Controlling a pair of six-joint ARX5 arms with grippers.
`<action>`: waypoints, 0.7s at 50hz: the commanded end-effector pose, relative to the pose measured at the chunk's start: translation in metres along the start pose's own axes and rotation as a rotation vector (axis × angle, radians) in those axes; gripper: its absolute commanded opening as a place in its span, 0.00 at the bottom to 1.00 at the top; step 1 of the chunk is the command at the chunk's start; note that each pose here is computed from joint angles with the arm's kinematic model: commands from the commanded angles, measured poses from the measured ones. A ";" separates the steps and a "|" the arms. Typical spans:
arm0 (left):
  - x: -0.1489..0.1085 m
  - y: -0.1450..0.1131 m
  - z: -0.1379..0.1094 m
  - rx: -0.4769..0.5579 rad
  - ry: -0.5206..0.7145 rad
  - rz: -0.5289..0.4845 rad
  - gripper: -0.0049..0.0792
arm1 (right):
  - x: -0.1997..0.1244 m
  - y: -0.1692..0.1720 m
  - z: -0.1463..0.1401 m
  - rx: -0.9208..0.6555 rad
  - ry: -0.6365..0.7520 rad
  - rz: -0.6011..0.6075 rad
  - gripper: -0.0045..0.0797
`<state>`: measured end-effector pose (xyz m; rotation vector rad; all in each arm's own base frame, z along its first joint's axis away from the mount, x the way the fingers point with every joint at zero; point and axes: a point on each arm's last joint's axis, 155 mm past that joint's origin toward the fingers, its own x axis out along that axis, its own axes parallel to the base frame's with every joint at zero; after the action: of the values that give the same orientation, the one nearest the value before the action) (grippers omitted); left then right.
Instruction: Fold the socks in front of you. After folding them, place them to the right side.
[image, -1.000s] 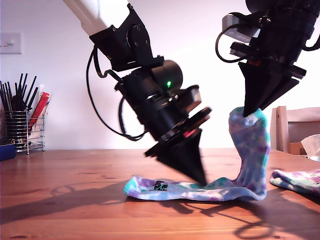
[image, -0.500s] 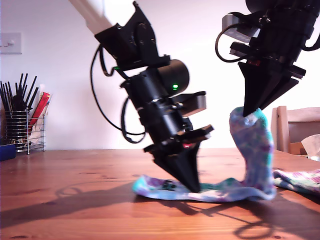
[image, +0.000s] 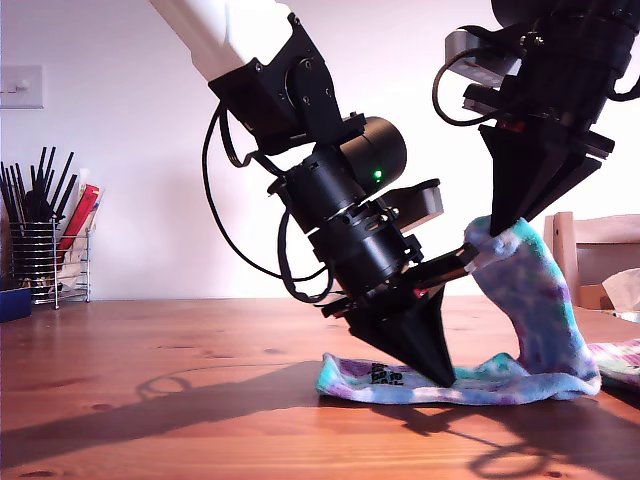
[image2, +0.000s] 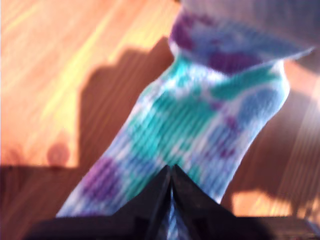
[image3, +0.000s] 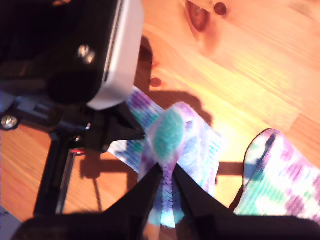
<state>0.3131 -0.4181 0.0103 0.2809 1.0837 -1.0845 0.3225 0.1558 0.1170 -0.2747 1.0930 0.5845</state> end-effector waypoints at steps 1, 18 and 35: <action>0.020 -0.001 -0.016 -0.015 0.040 -0.016 0.03 | -0.011 0.002 0.008 -0.015 -0.037 -0.002 0.04; 0.020 -0.012 -0.003 0.019 -0.005 -0.023 0.03 | -0.021 0.005 0.010 -0.011 -0.061 0.002 0.04; -0.008 -0.001 0.008 -0.001 -0.029 -0.004 0.03 | -0.021 0.005 0.010 -0.007 -0.062 0.002 0.04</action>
<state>0.3138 -0.4221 0.0118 0.2665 1.0735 -1.0901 0.3184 0.1551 0.1344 -0.2652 1.0503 0.5862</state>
